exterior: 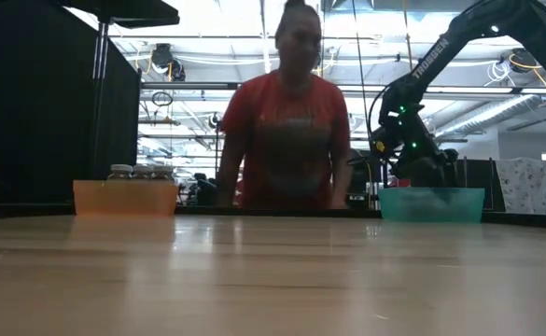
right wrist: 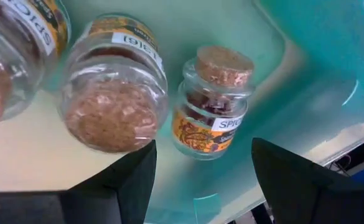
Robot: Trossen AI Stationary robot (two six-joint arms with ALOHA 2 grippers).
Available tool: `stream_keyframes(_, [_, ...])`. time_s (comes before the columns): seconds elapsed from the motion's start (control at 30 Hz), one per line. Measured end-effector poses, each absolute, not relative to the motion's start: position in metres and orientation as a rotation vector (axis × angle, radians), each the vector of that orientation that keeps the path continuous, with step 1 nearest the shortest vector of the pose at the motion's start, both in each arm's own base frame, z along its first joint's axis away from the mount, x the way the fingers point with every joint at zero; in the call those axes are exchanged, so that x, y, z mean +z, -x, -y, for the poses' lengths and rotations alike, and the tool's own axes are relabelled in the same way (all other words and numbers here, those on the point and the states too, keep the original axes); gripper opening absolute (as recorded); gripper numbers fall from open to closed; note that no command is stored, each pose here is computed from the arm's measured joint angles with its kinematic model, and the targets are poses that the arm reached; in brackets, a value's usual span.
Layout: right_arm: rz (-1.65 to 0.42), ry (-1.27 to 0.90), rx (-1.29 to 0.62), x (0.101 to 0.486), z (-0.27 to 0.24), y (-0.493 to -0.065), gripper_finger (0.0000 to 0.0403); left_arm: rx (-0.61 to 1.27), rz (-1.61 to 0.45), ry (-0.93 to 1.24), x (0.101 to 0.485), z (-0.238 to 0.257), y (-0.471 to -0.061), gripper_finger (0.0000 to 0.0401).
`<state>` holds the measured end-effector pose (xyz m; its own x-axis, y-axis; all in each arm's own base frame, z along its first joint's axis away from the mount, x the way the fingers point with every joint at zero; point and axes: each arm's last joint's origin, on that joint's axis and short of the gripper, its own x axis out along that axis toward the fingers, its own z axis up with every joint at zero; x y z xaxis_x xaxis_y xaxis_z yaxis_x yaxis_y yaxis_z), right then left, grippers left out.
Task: Sort spices by type
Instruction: Put the brown seasoning bottle into the blue bin
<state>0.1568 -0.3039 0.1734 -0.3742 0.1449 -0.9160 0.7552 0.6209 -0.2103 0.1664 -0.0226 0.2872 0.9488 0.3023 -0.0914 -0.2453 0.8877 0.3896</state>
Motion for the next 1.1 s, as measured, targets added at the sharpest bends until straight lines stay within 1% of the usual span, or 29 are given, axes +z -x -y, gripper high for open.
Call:
stream_keyframes(0.17, [-1.875, -0.702, -0.762, 0.1738, 0.304, -0.1568, 0.0247, 0.286, -0.15, -0.384, 0.2874, 0.0226, -0.1664, 0.0249])
stream_keyframes(0.43, [-1.942, -0.583, -0.659, 0.1744, 0.3041, -0.156, 0.0247, 0.286, -0.148, -0.385, 0.2876, 0.0226, -0.1664, 0.0249])
stream_keyframes(0.7, [-1.993, -0.52, -0.597, 0.1753, 0.3022, -0.1563, 0.0247, 0.286, -0.15, -0.391, 0.2875, 0.0226, -0.1664, 0.0249])
stream_keyframes(0.97, [-1.99, -0.546, -0.616, 0.1758, 0.3007, -0.1573, 0.0247, 0.284, -0.155, -0.41, 0.2872, 0.0226, -0.1664, 0.0249])
stream_keyframes(1.1, [-1.964, -0.589, -0.696, 0.1755, 0.2997, -0.1604, 0.0247, 0.284, -0.157, -0.417, 0.2872, 0.0226, -0.1664, 0.0249])
